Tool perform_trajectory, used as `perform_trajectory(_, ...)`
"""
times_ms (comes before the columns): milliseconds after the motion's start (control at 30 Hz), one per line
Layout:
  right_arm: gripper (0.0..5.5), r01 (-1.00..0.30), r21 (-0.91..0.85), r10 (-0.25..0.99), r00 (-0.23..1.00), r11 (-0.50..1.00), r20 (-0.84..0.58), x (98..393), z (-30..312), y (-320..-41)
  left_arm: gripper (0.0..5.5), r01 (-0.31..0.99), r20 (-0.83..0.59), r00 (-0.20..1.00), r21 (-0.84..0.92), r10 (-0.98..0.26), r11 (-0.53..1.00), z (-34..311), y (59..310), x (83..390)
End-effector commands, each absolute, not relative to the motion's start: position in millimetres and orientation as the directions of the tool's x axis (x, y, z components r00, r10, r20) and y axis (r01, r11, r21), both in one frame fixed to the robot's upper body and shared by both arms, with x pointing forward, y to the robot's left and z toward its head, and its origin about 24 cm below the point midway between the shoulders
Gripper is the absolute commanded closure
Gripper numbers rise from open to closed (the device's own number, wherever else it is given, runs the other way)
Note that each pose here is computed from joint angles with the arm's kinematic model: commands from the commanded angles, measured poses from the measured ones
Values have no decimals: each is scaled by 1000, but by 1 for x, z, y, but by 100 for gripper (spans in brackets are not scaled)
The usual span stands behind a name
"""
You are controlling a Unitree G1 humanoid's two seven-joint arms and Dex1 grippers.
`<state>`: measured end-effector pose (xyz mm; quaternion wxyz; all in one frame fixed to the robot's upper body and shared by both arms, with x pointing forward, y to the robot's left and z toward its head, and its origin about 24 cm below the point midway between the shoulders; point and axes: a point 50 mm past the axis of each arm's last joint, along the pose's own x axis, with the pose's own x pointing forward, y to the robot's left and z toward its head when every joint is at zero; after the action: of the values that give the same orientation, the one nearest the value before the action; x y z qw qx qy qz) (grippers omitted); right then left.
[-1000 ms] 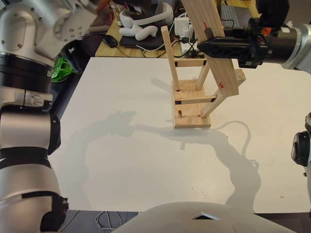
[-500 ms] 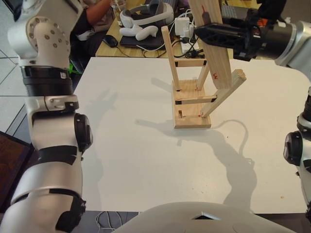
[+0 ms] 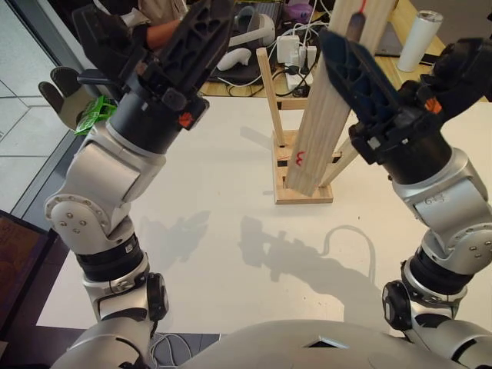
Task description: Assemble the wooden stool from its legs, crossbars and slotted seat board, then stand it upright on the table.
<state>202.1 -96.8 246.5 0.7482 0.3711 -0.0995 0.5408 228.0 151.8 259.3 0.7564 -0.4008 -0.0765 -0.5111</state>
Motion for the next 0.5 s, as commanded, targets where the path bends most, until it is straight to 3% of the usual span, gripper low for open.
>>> perform_trajectory(33, 450, -888, 458, 830, 291, 49, 475, 191, 234, -95, 357, 902, 442, 315, -415, -840, 119, 261, 142, 225)
perform_trajectory(267, 450, -911, 410, 922, 203, 54, 330, 196, 225, -116, 357, 961, 390, 139, -276, -910, 28, 277, 143, 224)
perform_trajectory(500, 450, -929, 367, 953, 143, 36, 268, 197, 223, -118, 357, 960, 377, 104, -279, -920, -6, 277, 135, 222)
